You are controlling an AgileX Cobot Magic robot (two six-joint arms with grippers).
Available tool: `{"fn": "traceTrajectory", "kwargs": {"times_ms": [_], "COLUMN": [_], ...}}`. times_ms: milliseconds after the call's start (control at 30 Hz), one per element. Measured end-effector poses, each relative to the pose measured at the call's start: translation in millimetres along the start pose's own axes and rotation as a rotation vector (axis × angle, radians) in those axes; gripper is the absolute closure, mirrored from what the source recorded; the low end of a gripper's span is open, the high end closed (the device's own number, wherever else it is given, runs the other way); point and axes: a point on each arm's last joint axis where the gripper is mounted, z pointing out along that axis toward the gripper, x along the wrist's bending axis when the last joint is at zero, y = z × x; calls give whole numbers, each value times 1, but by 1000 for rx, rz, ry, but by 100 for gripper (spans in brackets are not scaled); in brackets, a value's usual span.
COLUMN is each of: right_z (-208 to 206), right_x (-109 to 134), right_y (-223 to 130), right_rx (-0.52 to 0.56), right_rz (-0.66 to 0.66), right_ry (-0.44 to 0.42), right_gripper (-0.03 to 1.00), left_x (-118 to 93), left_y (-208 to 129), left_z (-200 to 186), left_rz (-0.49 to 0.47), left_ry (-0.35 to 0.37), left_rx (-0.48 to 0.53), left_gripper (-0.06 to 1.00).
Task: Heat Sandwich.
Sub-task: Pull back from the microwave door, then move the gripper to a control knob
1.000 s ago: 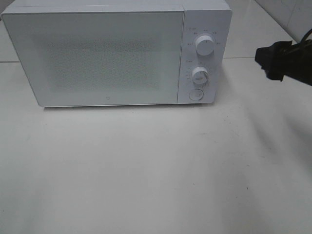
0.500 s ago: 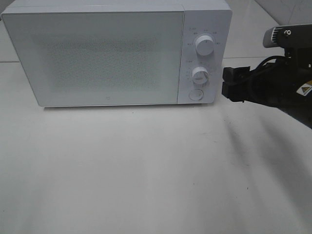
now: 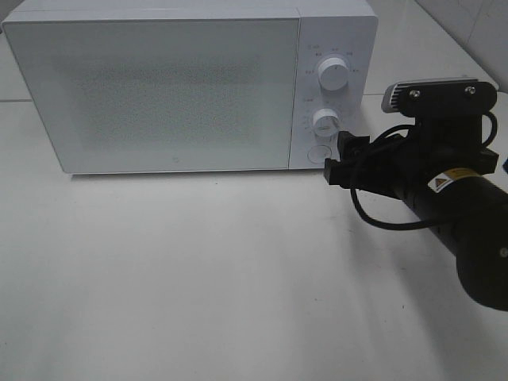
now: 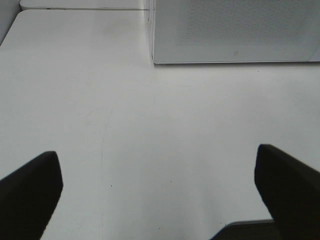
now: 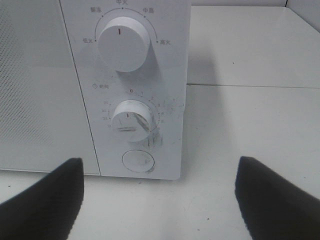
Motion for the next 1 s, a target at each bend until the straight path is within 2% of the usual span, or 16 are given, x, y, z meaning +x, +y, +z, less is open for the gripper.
{"fn": "traceTrajectory", "kwargs": {"times_ms": [333,1000], "right_z": [0,10], "right_x": [13,21], "right_y": [-13,-7], "right_rx": [-48,-80], "right_rz": [-43,23], "right_ry": [-20,-22], "right_gripper": [21,21], "left_x": [0,0], "left_y": [0,0], "left_z": [0,0], "left_rz": [0,0], "left_ry": [0,0], "left_rx": [0,0], "left_gripper": [-2,-2]}}
